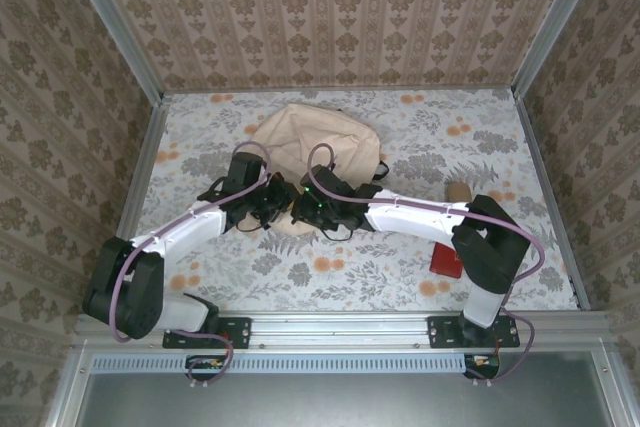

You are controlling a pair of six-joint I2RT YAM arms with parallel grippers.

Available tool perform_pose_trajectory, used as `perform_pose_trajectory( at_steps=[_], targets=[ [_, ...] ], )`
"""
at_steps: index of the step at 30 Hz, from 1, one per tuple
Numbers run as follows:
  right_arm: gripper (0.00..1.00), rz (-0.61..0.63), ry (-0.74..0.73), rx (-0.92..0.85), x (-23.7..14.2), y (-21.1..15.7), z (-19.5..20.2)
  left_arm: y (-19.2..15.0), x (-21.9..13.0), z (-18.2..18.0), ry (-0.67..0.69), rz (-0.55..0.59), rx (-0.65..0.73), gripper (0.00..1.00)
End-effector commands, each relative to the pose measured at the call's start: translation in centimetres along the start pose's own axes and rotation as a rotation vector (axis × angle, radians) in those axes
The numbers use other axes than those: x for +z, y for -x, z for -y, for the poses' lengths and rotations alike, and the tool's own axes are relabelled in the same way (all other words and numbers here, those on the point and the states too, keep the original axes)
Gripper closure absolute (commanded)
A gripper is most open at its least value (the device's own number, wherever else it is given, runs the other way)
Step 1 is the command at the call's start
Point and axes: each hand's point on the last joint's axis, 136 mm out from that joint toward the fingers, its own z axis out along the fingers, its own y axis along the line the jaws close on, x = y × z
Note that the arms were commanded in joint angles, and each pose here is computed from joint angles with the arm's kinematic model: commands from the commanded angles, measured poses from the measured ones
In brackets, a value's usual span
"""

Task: Pack books, pencil case, and school supplies into a backpack

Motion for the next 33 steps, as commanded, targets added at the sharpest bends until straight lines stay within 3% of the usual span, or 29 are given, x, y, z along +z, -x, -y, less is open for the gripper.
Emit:
perform_pose_trajectory(
  at_steps=[1, 4, 7, 10, 17, 23, 33],
  targets=[
    [0.69, 0.087, -0.095, -0.020, 0.5, 1.8, 1.3, -0.6, 0.0, 1.5, -0.051, -0.034, 0.044, 1.00],
    [0.72, 0.107, -0.138, -0.040, 0.4, 2.1, 2.1, -0.5, -0.1, 1.4, -0.048, -0.030, 0.042, 1.00],
    [0.83, 0.120, -0.172, -0.069, 0.1, 2.3, 2.6, -0.5, 0.0, 1.3, -0.044, -0.027, 0.041, 1.00],
    [0.84, 0.135, -0.208, -0.103, -0.5, 2.6, 3.0, -0.4, 0.0, 1.1, -0.040, -0.026, 0.038, 1.00],
    [0.66, 0.107, -0.214, -0.175, 0.2, 2.4, 2.3, -0.4, 0.1, 1.1, -0.037, -0.026, 0.036, 1.00],
    [0.65, 0.090, -0.231, -0.170, 0.9, 2.0, 2.8, -0.3, 0.2, 1.2, -0.039, -0.025, 0.038, 1.00],
    [0.82, 0.075, -0.261, -0.247, -0.9, 1.5, 3.6, -0.2, 0.3, 0.4, -0.012, -0.014, 0.034, 1.00]
  ],
)
